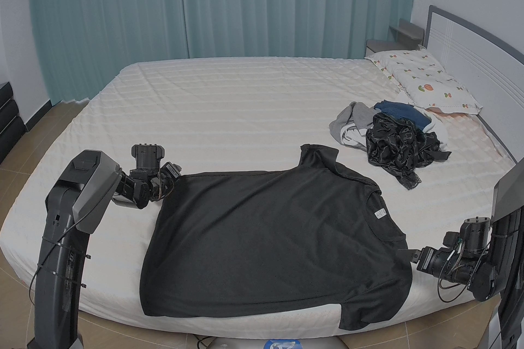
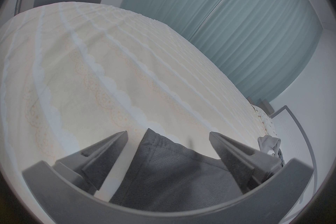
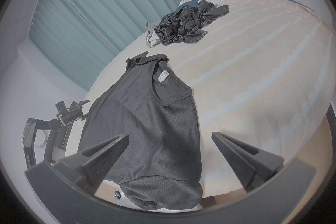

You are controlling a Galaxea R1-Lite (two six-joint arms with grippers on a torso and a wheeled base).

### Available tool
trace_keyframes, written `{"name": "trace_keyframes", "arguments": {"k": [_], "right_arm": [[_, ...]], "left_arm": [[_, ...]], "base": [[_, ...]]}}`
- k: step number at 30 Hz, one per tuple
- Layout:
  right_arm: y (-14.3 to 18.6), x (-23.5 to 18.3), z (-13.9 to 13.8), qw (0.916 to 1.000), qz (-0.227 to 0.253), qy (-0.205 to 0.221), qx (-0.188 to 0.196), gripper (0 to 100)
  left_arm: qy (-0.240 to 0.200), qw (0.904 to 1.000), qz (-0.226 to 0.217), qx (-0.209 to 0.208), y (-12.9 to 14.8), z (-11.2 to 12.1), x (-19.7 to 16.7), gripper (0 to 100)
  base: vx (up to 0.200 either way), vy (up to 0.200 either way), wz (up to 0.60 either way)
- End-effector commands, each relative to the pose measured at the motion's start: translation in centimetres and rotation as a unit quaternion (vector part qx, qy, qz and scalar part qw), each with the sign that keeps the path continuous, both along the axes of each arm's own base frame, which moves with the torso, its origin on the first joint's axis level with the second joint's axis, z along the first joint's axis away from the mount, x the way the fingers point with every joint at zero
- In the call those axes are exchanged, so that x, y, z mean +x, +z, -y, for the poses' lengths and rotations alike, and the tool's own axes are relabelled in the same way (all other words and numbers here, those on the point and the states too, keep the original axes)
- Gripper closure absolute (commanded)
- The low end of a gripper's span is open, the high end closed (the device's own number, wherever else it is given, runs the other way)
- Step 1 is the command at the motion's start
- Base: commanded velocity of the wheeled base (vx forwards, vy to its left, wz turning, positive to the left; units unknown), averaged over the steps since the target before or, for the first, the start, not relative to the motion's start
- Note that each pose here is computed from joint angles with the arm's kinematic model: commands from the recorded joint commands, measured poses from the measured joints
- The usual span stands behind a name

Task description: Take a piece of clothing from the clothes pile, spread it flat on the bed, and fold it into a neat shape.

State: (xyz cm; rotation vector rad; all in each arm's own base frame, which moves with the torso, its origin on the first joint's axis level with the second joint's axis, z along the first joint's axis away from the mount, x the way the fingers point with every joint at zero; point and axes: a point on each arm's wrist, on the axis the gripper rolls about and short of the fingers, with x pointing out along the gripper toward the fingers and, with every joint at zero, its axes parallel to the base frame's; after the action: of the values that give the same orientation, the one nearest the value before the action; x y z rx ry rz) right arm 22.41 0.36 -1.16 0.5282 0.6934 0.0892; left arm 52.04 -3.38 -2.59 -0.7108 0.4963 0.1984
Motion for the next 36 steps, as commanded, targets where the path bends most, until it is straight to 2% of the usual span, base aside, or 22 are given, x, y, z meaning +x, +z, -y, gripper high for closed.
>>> {"name": "trace_keyframes", "arguments": {"k": [1,7,13,25,33,34,36], "right_arm": [[-0.1,0.1,0.0,1.0,0.001,0.0,0.0,0],[-0.2,0.1,0.1,1.0,0.001,-0.003,0.0,0],[-0.2,0.2,0.1,1.0,0.001,-0.003,0.0,0],[-0.1,0.3,0.2,1.0,0.006,-0.004,0.001,0],[0.1,0.4,0.2,0.9999,0.01,-0.005,0.001,0],[0.1,0.4,0.2,0.9999,0.01,-0.005,0.001,0],[0.1,0.4,0.2,0.9999,0.011,-0.005,0.001,0]], "left_arm": [[0.005,1.0,0.004,0.001,0.1,-0.3,0.1,100],[0.024,0.9996,0.017,0.002,0.7,-1.3,0.4,100],[0.04,0.9976,0.056,0.006,1.1,-2.6,0.8,100],[0.053,0.9961,0.066,0.022,1.5,-4.7,1.1,100],[0.056,0.9958,0.069,0.021,1.1,-5.0,1.4,100],[0.056,0.9958,0.069,0.02,1.2,-5.0,1.4,0],[0.058,0.9958,0.07,0.016,1.5,-5.0,1.3,0]], "base": [[0.0,0.0,0.0],[0.0,0.0,0.0],[0.0,0.0,0.0],[0.0,0.0,0.0],[0.0,0.0,0.0],[0.0,0.0,0.0],[0.0,0.0,0.0]]}}
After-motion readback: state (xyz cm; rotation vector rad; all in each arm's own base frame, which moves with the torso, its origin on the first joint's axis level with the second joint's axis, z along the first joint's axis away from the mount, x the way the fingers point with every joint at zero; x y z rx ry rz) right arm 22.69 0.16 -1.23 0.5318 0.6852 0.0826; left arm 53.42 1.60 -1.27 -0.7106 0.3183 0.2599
